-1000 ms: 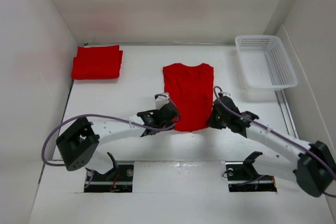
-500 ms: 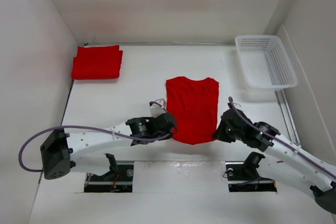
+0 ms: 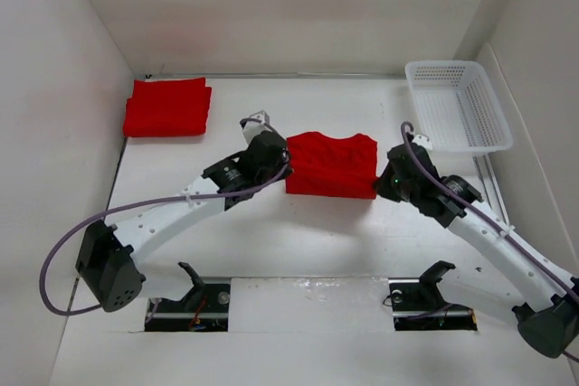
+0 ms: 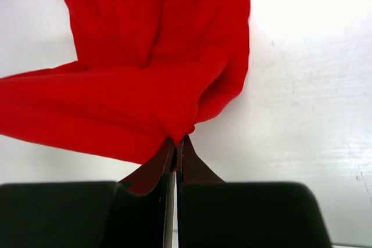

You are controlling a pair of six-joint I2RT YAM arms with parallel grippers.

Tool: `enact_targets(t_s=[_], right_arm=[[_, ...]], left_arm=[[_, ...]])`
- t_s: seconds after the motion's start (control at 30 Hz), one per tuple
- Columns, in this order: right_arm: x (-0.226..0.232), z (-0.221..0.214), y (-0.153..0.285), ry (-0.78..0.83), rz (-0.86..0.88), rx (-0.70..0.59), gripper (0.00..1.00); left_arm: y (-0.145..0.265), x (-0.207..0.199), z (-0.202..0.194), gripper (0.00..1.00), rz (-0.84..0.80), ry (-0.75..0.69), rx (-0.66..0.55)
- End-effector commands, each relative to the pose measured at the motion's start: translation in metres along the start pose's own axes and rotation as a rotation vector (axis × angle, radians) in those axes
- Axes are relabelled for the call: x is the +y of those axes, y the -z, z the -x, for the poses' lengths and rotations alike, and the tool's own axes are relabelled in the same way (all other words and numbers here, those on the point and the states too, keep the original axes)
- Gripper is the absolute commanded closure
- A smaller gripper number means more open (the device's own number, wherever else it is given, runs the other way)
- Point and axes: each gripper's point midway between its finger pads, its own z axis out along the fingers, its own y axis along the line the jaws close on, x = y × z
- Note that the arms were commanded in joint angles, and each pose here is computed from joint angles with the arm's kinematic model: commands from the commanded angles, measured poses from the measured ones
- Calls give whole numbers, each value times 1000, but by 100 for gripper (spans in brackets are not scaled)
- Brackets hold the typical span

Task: Fold and stack the t-shirts
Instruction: Fold the long partially folded tshirt into a neat square

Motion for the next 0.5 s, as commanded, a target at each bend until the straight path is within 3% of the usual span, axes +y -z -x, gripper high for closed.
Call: enact_targets(t_s=[0.0, 0.13, 0.47], right_arm=[[-2, 40, -5, 21, -21, -98, 100], [-3, 63, -15, 28, -21, -117, 100], [-11, 91, -59, 20, -49, -75, 100]], left_arm=[[-4, -27, 38, 100, -67, -95, -98], [-23, -42, 58, 100, -41, -124, -99], [-77, -26, 82, 100, 45, -121, -78]])
